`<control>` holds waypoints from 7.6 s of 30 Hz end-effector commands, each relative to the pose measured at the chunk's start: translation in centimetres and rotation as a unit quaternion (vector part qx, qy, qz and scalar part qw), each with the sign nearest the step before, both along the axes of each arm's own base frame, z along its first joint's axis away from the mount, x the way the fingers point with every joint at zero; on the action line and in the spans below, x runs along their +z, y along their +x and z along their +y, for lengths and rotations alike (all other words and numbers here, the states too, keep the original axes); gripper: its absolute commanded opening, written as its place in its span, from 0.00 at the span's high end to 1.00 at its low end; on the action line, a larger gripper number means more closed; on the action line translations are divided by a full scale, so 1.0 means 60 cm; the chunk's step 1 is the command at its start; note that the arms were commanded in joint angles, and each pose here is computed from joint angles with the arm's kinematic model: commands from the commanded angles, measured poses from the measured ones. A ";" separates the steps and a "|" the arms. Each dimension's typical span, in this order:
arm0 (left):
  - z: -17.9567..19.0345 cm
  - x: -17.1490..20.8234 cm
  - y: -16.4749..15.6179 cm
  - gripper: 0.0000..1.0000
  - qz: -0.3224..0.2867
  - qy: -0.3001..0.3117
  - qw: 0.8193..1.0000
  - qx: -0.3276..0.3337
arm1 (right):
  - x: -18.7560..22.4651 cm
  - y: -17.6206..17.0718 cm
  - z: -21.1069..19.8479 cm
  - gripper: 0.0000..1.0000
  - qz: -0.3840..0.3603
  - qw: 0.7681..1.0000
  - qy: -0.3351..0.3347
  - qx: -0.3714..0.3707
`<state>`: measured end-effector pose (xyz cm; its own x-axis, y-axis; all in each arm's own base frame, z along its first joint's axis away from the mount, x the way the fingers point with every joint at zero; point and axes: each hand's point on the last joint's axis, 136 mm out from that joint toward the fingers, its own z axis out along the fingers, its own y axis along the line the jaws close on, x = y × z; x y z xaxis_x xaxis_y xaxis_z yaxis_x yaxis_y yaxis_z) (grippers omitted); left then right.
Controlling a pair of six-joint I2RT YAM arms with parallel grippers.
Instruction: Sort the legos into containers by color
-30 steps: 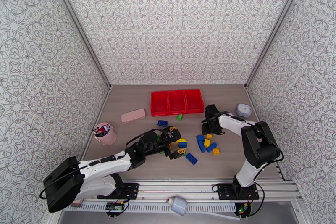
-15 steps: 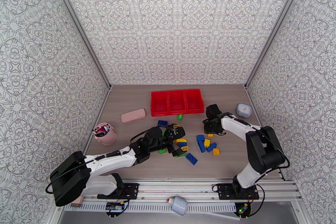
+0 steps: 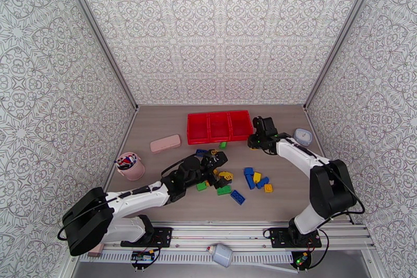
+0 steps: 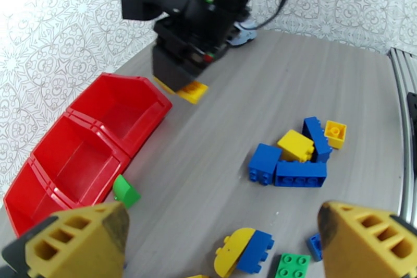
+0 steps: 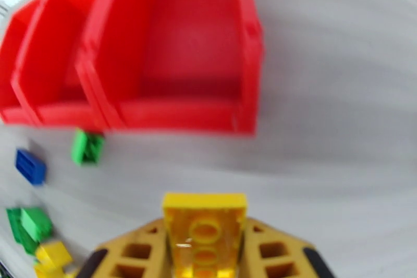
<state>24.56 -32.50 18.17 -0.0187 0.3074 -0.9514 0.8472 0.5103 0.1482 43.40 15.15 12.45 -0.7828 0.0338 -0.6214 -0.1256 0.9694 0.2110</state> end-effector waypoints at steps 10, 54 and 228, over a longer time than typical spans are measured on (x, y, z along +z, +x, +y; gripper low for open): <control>0.034 0.012 0.048 0.00 0.006 -0.029 0.997 0.076 | 0.006 0.164 0.066 0.75 -0.053 0.998 0.006 0.018; -0.003 0.003 -0.057 0.00 -0.001 0.045 0.983 -0.179 | -0.118 -0.245 0.025 0.18 0.186 0.978 -0.097 0.021; 0.260 -0.098 0.464 0.74 0.346 -0.047 0.747 0.566 | 0.067 -0.106 0.189 0.09 -0.117 0.986 0.015 0.120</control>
